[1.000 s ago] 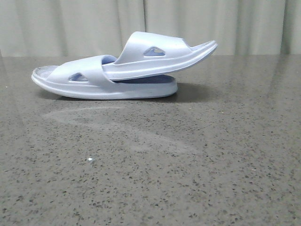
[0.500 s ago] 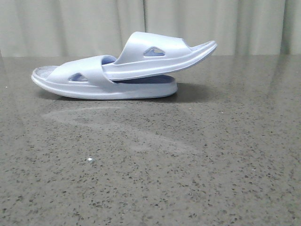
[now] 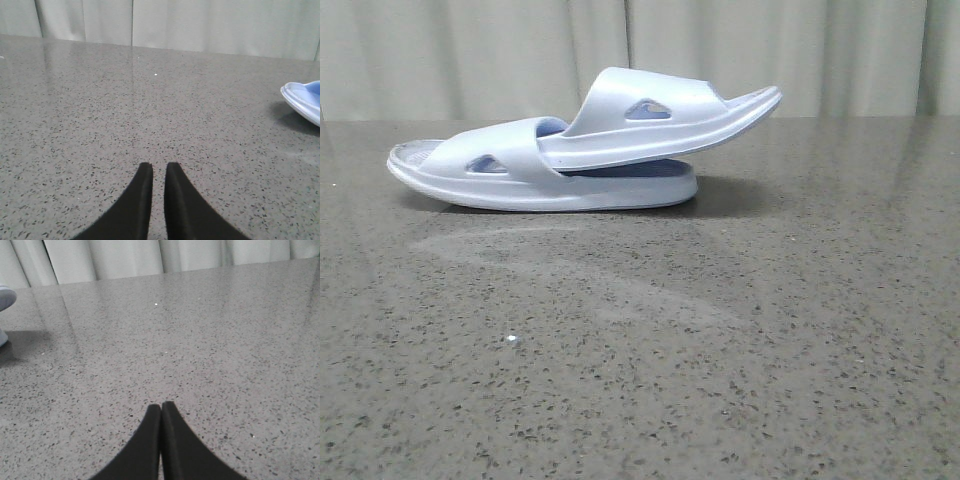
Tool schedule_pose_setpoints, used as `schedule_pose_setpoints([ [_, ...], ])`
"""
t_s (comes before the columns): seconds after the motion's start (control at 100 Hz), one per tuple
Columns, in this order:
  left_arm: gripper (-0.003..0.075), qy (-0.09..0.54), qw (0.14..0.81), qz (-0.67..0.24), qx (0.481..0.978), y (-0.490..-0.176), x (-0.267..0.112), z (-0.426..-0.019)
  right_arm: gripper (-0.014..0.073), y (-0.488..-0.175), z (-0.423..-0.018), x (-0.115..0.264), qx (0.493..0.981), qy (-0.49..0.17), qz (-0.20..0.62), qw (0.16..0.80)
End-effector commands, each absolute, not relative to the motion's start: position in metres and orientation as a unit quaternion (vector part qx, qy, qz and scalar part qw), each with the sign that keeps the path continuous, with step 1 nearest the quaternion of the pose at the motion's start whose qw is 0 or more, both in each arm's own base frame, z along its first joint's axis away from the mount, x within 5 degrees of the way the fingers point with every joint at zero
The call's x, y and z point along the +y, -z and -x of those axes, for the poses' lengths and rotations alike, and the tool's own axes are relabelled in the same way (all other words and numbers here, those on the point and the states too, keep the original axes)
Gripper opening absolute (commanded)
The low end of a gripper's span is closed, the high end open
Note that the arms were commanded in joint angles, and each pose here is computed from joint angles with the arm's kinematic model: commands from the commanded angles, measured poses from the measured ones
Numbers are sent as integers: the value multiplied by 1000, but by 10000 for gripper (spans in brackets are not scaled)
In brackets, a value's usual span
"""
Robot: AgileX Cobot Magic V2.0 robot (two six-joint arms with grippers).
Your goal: Insert blue slippers together front up
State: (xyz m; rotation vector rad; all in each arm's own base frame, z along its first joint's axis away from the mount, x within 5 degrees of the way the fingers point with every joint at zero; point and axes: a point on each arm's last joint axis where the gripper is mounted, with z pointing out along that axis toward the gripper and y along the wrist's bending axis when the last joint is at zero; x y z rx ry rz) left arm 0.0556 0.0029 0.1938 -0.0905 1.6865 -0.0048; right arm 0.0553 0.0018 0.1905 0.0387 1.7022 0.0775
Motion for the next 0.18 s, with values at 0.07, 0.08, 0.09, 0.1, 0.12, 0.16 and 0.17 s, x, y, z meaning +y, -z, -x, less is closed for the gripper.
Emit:
schedule_pose_setpoints([
  [0.07,15,8,699,43,714,-199,3,-54,-78,-191,-56,2,729,-31,-13,683],
  [0.08,15,8,699,43,714,-199,3,-54,-78,-191,-56,2,729,-31,-13,683],
  [0.09,15,8,699,43,714,-199,3,-54,-78,-191,-56,2,729,-31,-13,683],
  [0.1,15,8,699,43,714,-199,3,-54,-78,-191,-56,2,729,-31,-13,683],
  [0.12,15,8,699,43,714,-199,3,-54,-78,-191,-56,2,729,-31,-13,683],
  [0.16,15,8,699,43,714,-199,3,-54,-78,-191,-56,2,729,-31,-13,683],
  [0.17,15,8,699,43,714,-199,3,-54,-78,-191,-56,2,729,-31,-13,683],
])
